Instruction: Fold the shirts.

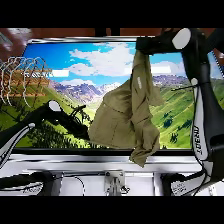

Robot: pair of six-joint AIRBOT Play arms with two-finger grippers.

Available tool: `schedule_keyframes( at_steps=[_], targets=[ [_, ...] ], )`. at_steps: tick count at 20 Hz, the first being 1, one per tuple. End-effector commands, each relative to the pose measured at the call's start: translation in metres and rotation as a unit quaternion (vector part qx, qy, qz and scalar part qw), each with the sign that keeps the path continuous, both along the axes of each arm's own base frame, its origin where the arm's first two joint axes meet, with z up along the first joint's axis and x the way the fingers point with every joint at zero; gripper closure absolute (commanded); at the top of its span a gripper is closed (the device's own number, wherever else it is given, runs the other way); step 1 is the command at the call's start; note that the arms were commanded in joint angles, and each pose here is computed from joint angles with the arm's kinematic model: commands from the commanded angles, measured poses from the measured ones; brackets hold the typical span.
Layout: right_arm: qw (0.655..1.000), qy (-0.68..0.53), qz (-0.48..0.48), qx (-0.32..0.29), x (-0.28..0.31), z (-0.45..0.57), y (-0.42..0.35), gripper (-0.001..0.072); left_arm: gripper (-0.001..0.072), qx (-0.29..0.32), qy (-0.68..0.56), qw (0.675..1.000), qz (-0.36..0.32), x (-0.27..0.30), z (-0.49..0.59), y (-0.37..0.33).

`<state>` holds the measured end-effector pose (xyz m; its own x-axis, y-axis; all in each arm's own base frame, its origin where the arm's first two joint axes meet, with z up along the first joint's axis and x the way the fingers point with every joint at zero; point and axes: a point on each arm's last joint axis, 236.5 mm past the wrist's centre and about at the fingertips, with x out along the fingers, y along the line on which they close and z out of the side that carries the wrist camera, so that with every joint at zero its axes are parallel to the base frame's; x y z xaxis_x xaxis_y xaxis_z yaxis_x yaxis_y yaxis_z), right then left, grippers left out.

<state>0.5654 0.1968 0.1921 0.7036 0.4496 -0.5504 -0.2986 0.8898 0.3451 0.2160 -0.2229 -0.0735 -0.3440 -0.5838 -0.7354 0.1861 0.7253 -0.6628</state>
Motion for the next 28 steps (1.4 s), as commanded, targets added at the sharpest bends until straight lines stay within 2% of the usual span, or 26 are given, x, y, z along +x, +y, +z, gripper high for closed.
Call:
schedule_keyframes(
  at_steps=[1,3,4,5,6,7,8,10,12,14,15,16,18,21,28],
  targets=[
    [0.993,0.027,0.036,0.113,0.007,-0.020,0.066,0.0631,0.0649,-0.067,0.014,0.998,-0.013,-0.039,0.013,-0.032],
    [0.989,0.057,0.080,0.106,-0.009,-0.039,0.085,0.0631,0.0639,-0.093,0.010,0.996,0.008,-0.034,0.019,-0.053],
    [0.989,0.072,0.091,0.093,-0.016,-0.045,0.084,0.0631,0.0471,-0.101,0.009,0.995,0.012,-0.031,0.023,-0.057],
    [0.988,0.091,0.097,0.074,-0.023,-0.054,0.077,0.0614,0.0206,-0.105,0.012,0.994,0.011,-0.030,0.028,-0.056],
    [0.987,0.114,0.103,0.057,-0.031,-0.062,0.068,0.0475,0.0167,-0.110,0.012,0.994,0.014,-0.025,0.034,-0.053],
    [0.983,0.142,0.111,0.043,-0.042,-0.070,0.058,0.0230,0.0167,-0.114,0.008,0.993,0.028,-0.013,0.040,-0.048],
    [0.978,0.171,0.118,0.031,-0.054,-0.076,0.044,0.0181,0.0167,-0.119,-0.008,0.991,0.054,0.007,0.049,-0.040],
    [0.971,0.215,0.108,-0.014,-0.072,-0.081,-0.001,0.0181,0.0167,-0.131,-0.065,0.983,0.108,0.058,0.077,-0.016],
    [0.962,0.252,0.053,-0.088,-0.085,-0.087,-0.072,0.0181,0.0167,-0.129,-0.142,0.969,0.155,0.117,0.112,0.016],
    [0.942,0.313,0.008,-0.119,-0.106,-0.096,-0.130,0.0181,0.0167,-0.098,-0.236,0.951,0.176,0.175,0.137,0.039],
    [0.932,0.345,0.008,-0.107,-0.118,-0.103,-0.141,0.0176,0.0166,-0.076,-0.266,0.944,0.178,0.199,0.142,0.044],
    [0.923,0.374,0.010,-0.088,-0.129,-0.111,-0.145,0.0130,0.0163,-0.066,-0.278,0.943,0.173,0.217,0.142,0.040],
    [0.905,0.421,0.011,-0.060,-0.147,-0.136,-0.143,0.0130,0.0113,-0.071,-0.274,0.947,0.155,0.247,0.129,0.016],
    [0.883,0.464,0.034,-0.062,-0.169,-0.174,-0.123,0.0130,0.0102,-0.075,-0.254,0.954,0.138,0.287,0.090,-0.016],
    [0.895,0.442,-0.009,-0.062,-0.152,-0.205,-0.120,0.0130,0.0104,-0.046,-0.224,0.970,0.079,0.316,0.013,-0.019]
  ],
)
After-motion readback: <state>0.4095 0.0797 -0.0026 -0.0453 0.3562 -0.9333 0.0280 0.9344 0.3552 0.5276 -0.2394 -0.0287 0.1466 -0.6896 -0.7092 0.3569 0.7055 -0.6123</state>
